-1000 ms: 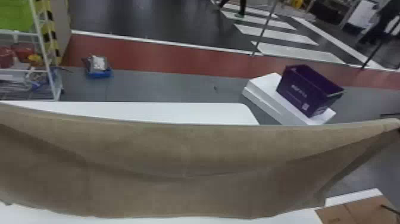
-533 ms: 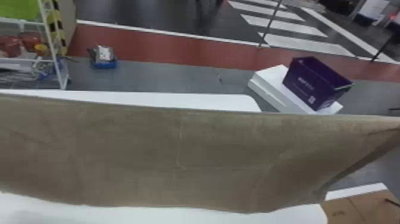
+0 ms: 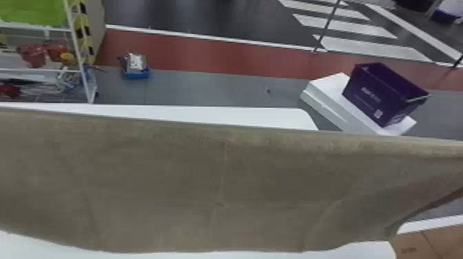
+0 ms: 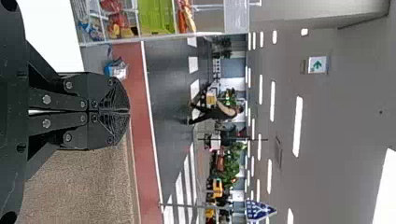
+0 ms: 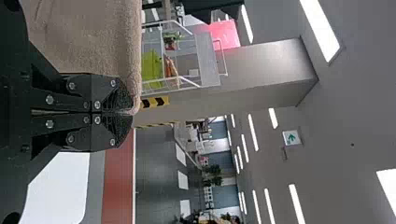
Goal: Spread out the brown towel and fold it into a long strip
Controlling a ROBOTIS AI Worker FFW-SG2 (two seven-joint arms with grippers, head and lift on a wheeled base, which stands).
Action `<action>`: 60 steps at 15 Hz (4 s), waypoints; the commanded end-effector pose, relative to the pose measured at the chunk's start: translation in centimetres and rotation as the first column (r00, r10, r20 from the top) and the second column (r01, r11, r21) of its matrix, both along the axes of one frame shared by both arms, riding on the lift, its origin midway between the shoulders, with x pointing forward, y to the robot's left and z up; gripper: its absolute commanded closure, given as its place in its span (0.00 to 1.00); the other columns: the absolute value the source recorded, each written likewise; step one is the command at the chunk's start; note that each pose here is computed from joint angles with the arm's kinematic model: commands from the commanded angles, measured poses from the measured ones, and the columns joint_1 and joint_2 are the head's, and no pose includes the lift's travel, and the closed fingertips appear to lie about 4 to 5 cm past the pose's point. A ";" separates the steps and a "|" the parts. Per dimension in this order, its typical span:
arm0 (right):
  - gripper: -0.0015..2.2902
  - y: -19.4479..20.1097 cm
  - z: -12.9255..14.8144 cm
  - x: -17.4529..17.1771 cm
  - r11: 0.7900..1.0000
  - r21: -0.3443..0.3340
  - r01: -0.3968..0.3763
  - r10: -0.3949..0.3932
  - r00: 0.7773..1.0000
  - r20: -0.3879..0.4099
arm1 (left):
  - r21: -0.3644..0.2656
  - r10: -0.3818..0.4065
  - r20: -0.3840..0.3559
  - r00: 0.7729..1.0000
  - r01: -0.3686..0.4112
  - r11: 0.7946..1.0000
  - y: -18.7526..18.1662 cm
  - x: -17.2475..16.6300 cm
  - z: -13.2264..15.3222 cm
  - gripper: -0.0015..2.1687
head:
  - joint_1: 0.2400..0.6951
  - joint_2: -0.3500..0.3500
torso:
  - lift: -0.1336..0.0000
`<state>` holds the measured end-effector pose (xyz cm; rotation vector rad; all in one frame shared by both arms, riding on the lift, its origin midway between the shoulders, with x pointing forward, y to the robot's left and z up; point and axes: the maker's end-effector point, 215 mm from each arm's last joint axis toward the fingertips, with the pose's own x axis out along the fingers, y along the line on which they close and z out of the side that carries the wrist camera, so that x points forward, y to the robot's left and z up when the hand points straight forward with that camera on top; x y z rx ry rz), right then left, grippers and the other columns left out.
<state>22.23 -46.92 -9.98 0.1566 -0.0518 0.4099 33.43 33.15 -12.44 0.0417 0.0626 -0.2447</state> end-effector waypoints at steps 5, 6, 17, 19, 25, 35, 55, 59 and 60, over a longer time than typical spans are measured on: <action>0.57 -0.5 -4.0 2.1 1.000 0.010 -0.005 0.005 0.997 -0.081 | -0.017 0.080 -0.138 0.987 -0.083 0.996 2.7 -0.6 -3.5 0.87 | 1.00 0.09 | 0.08; 0.57 -0.2 -5.6 3.3 1.000 -0.003 -0.015 0.014 0.994 -0.108 | -0.012 0.088 -0.144 0.986 -0.091 0.996 2.8 -0.5 -3.7 0.87 | 1.00 0.11 | 0.08; 0.57 -0.2 -18.8 19.3 0.988 -0.153 0.036 -0.078 0.957 -0.280 | 0.013 0.163 -0.396 0.904 -0.172 0.985 -1.0 11.3 -17.7 0.87 | 1.00 0.21 | 0.08; 0.57 -0.6 -19.7 20.6 0.979 -0.198 0.048 -0.101 0.958 -0.270 | 0.052 0.172 -0.288 0.942 -0.164 0.985 -1.6 14.8 -16.5 0.87 | 1.00 0.22 | 0.08; 0.57 0.6 -23.9 25.6 0.942 -0.334 0.034 -0.139 0.946 -0.294 | 0.083 0.185 -0.291 0.939 -0.168 0.982 -2.6 20.5 -20.2 0.87 | 1.00 0.24 | 0.08; 0.02 -2.0 -24.6 25.2 0.853 -0.500 0.149 -0.292 0.931 -0.219 | 0.118 0.227 -0.302 0.926 -0.200 0.973 -1.0 20.6 -23.6 0.01 | 1.00 0.24 | 0.08; 0.06 0.8 -23.0 16.5 0.840 -0.543 0.025 -0.142 0.974 -0.174 | -0.138 0.016 -0.329 0.944 -0.065 0.988 2.3 7.9 -27.4 0.07 | 1.00 0.28 | 0.08; 0.06 0.4 -23.4 16.5 0.840 -0.543 0.020 -0.134 0.976 -0.171 | -0.182 -0.025 -0.389 0.921 -0.050 0.982 2.1 9.3 -32.0 0.09 | 1.00 0.28 | 0.08; 0.06 0.3 -23.4 16.6 0.837 -0.546 0.020 -0.132 0.977 -0.167 | -0.184 -0.031 -0.401 0.915 -0.048 0.982 2.2 9.2 -32.6 0.09 | 1.00 0.27 | 0.08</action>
